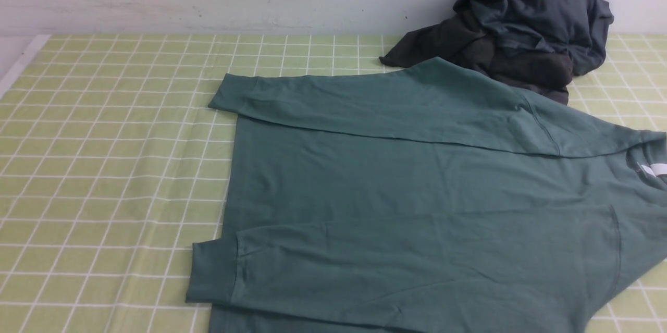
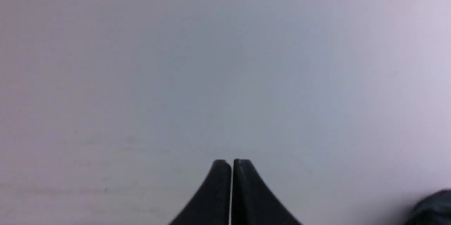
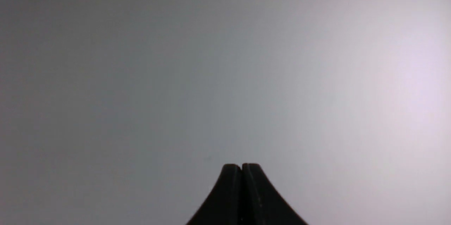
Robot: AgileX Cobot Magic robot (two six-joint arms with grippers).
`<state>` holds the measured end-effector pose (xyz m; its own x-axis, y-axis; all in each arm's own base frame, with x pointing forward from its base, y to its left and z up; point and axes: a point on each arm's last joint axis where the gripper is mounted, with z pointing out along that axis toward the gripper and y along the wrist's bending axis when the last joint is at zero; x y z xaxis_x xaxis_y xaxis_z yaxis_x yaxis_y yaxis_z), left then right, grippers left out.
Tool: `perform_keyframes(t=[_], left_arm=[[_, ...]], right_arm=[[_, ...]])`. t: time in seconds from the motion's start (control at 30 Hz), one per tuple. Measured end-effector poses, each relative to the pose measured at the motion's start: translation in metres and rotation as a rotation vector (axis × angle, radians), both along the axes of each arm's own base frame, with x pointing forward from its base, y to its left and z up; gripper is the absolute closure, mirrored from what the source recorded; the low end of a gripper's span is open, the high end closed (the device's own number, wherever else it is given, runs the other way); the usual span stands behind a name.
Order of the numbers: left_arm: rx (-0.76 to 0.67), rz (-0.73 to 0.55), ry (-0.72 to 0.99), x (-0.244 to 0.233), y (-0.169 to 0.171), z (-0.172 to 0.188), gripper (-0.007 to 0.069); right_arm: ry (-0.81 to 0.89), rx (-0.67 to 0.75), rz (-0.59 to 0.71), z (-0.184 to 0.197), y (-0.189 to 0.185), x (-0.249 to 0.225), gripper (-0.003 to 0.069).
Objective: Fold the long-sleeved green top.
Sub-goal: Use the left arm to clamp the cuff closest to it, then use the left arm to drag and place the cuff at the centered position on the left edge of the fabric
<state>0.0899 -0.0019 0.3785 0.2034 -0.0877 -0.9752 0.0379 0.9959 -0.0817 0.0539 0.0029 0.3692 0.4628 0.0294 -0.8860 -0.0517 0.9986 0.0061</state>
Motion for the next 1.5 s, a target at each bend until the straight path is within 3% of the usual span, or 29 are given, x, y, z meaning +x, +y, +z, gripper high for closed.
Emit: perform_keyframes(t=[0.17,0.23,0.27,0.37,0.43,0.6,0.73,0.9,1.0,1.17,1.2,1.27,1.4,1.5], left_arm=[[-0.033,0.0,0.389,0.066,-0.006,-0.034,0.0628],[-0.019,-0.041,0.661,0.09,-0.022,-0.07,0.0628],[-0.019,-0.051,0.661,0.091,-0.025,-0.07,0.0628],[0.05,-0.138,0.968,0.107,-0.058,-0.108,0.0628],[0.117,-0.163,1.115,0.115,-0.074,-0.125,0.0628],[0.242,-0.179,1.425,0.15,-0.093,-0.148,0.0585],[0.235,-0.21,1.473,0.176,-0.093,-0.153,0.0505],[0.168,-0.208,1.494,0.214,-0.085,-0.177,0.0347],[0.169,-0.199,1.518,0.225,-0.084,-0.197,0.0329],[0.168,-0.196,1.558,0.236,-0.087,-0.222,0.04],[0.164,-0.198,1.556,0.24,-0.089,-0.221,0.0473],[0.174,-0.209,1.55,0.243,-0.091,-0.218,0.0549],[0.238,-0.263,1.512,0.248,-0.104,-0.198,0.061],[0.283,-0.323,1.399,0.252,-0.123,-0.154,0.0612]], right_arm=[[0.586,-0.008,-0.009,-0.029,0.001,0.059,0.0669],[0.895,-0.01,0.04,-0.053,0.008,0.075,0.0669],[0.927,-0.013,0.045,-0.056,0.009,0.077,0.0669],[1.237,-0.118,0.162,-0.087,0.022,0.089,0.0669],[1.317,-0.206,0.217,-0.097,0.027,0.094,0.0669],[1.355,-0.3,0.32,-0.111,0.038,0.112,0.0669],[1.323,-0.28,0.342,-0.112,0.042,0.119,0.0669],[1.309,-0.257,0.376,-0.111,0.045,0.12,0.0669],[1.305,-0.248,0.385,-0.111,0.046,0.12,0.0669],[1.301,-0.232,0.398,-0.11,0.048,0.12,0.0669],[1.3,-0.226,0.401,-0.11,0.048,0.12,0.0669],[1.3,-0.225,0.401,-0.11,0.048,0.12,0.0669],[1.3,-0.223,0.402,-0.11,0.048,0.12,0.0669],[1.3,-0.224,0.402,-0.11,0.048,0.12,0.0669]])
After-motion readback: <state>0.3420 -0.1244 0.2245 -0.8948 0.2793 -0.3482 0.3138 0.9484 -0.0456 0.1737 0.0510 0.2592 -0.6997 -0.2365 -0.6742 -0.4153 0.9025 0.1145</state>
